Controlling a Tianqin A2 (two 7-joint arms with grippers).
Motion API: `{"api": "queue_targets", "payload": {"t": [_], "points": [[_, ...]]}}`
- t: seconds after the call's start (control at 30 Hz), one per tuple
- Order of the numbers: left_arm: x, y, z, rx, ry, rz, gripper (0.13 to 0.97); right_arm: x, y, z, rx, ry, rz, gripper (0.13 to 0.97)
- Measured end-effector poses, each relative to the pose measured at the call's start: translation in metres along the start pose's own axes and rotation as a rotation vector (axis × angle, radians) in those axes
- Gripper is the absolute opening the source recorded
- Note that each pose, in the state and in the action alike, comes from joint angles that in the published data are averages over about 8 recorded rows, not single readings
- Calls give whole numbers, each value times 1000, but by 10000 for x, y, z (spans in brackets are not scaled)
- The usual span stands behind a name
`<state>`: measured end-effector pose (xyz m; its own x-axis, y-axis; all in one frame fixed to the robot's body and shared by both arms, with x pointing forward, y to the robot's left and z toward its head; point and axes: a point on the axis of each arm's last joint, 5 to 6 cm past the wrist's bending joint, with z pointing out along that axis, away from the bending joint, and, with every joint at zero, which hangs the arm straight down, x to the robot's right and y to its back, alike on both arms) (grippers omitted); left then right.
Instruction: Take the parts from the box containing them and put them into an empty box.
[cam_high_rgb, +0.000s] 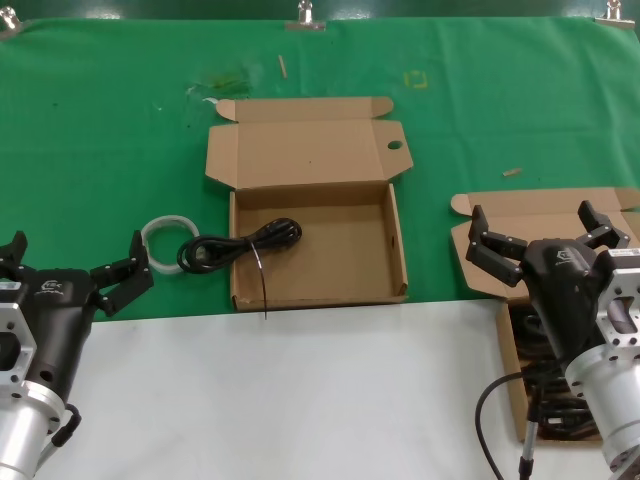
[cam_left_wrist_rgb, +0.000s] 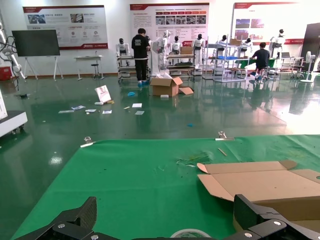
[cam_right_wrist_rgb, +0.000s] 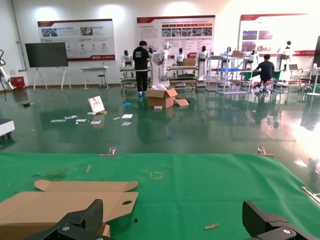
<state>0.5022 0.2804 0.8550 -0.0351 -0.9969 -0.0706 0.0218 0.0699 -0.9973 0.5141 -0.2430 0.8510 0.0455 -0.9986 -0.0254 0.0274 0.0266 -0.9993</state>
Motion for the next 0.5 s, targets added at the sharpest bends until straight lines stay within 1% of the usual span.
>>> {"api": "queue_targets", "payload": {"t": [0.5], "points": [[0,0,0,0,0,0,966,0,0,0,0,0,0,966]]}}
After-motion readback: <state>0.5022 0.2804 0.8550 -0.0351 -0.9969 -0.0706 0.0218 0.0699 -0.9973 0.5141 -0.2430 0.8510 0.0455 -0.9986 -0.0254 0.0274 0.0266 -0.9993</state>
